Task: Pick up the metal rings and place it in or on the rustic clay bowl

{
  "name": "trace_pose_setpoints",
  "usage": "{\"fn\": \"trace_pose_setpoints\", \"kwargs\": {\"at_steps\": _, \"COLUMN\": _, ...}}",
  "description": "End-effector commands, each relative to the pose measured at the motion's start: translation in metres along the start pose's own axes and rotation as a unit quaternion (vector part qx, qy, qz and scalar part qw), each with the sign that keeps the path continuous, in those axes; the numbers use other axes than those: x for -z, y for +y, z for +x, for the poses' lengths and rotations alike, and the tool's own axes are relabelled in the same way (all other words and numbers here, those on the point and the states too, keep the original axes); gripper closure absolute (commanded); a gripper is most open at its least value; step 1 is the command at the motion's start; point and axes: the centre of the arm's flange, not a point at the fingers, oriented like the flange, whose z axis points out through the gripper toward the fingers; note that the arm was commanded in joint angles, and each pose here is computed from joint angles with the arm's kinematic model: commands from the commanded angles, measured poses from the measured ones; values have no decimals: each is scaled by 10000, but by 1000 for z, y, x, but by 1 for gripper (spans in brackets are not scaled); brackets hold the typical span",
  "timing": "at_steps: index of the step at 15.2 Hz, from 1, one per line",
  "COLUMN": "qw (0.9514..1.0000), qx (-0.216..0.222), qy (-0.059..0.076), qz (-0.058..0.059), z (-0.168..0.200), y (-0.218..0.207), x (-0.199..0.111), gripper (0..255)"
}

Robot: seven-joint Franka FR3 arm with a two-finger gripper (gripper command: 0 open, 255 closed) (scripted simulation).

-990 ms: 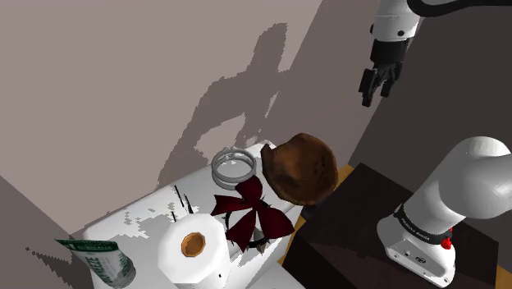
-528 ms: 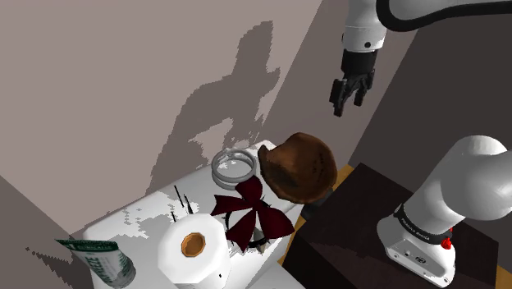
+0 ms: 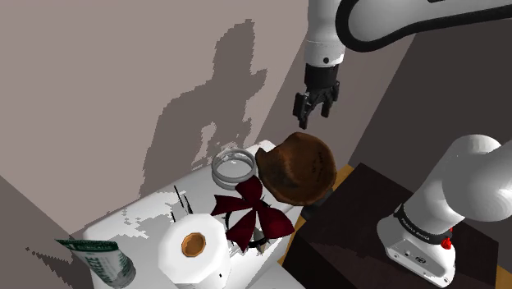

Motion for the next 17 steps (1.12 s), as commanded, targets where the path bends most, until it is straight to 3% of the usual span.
{"fn": "trace_pose_setpoints", "kwargs": {"at_steps": 1, "qw": 10000, "qx": 30, "qy": 42, "qz": 8, "z": 9, "y": -26, "x": -3, "gripper": 0}}
{"fn": "trace_pose_setpoints", "kwargs": {"at_steps": 14, "qw": 9992, "qx": 238, "qy": 306, "qz": 24, "z": 58, "y": -183, "x": -24, "gripper": 0}}
{"fn": "trace_pose_setpoints", "kwargs": {"at_steps": 17, "qw": 9992, "qx": 238, "qy": 306, "qz": 24, "z": 59, "y": -183, "x": -40, "gripper": 0}}
